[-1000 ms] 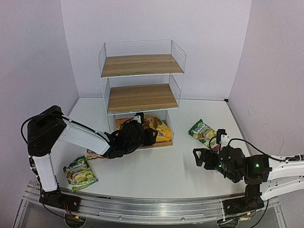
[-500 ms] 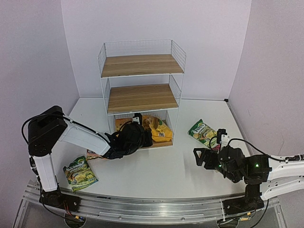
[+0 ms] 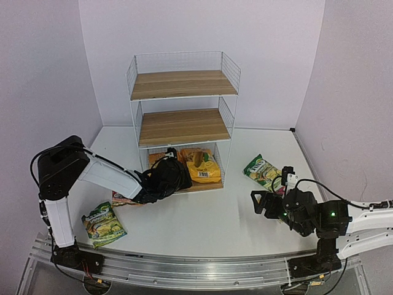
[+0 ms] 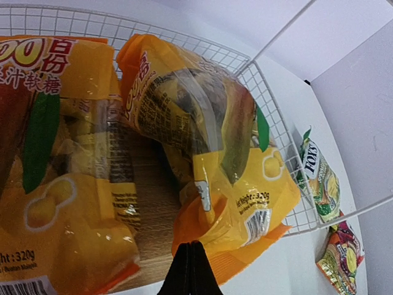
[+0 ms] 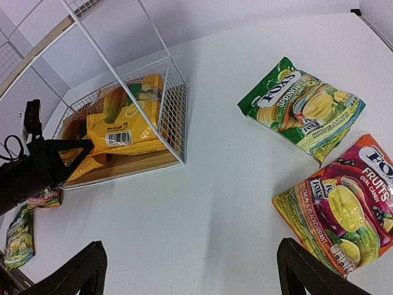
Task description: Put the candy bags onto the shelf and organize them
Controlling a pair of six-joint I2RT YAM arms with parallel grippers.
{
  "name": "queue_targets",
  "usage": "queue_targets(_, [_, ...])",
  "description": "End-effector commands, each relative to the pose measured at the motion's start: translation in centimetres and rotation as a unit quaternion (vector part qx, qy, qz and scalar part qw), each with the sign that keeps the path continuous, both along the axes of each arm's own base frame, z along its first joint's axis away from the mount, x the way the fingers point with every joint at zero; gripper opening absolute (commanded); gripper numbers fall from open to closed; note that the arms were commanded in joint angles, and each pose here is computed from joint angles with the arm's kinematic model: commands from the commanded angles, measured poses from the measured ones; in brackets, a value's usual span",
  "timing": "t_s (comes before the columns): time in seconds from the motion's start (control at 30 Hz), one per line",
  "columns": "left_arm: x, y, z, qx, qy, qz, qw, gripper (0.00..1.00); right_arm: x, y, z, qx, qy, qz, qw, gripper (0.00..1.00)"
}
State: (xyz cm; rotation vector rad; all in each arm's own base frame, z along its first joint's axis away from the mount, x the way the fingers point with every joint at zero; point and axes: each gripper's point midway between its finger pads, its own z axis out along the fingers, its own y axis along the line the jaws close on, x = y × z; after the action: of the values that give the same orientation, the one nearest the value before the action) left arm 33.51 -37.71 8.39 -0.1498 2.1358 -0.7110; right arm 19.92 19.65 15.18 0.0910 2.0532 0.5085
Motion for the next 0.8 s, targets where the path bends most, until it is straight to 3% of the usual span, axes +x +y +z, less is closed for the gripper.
queue_targets(0.0, [1.2,0.8,-1.4,0.015,0.009,0.017,1.000,0.00,0.2,-0.7,-0.1,-0.007,-0.006,-0.016,1.000,0.93])
queue_targets(0.33, [1.6,-0.5,-2.0,0.034,0.013,-0.005,0.999,0.00,0.1,-1.1,-0.4,-0.009,-0.007,-0.020,1.000,0.93])
queue_targets(0.67, [1.8,0.8,-0.2,0.039,0.012,0.028,0.999,0.00,0.3,-1.1,-0.1,-0.008,-0.011,-0.024,1.000,0.93])
queue_targets(0.77, [1.8,1.1,0.6,0.040,0.010,0.037,0.998,0.12,0.3,-0.9,0.0,-0.010,-0.011,-0.022,1.000,0.94])
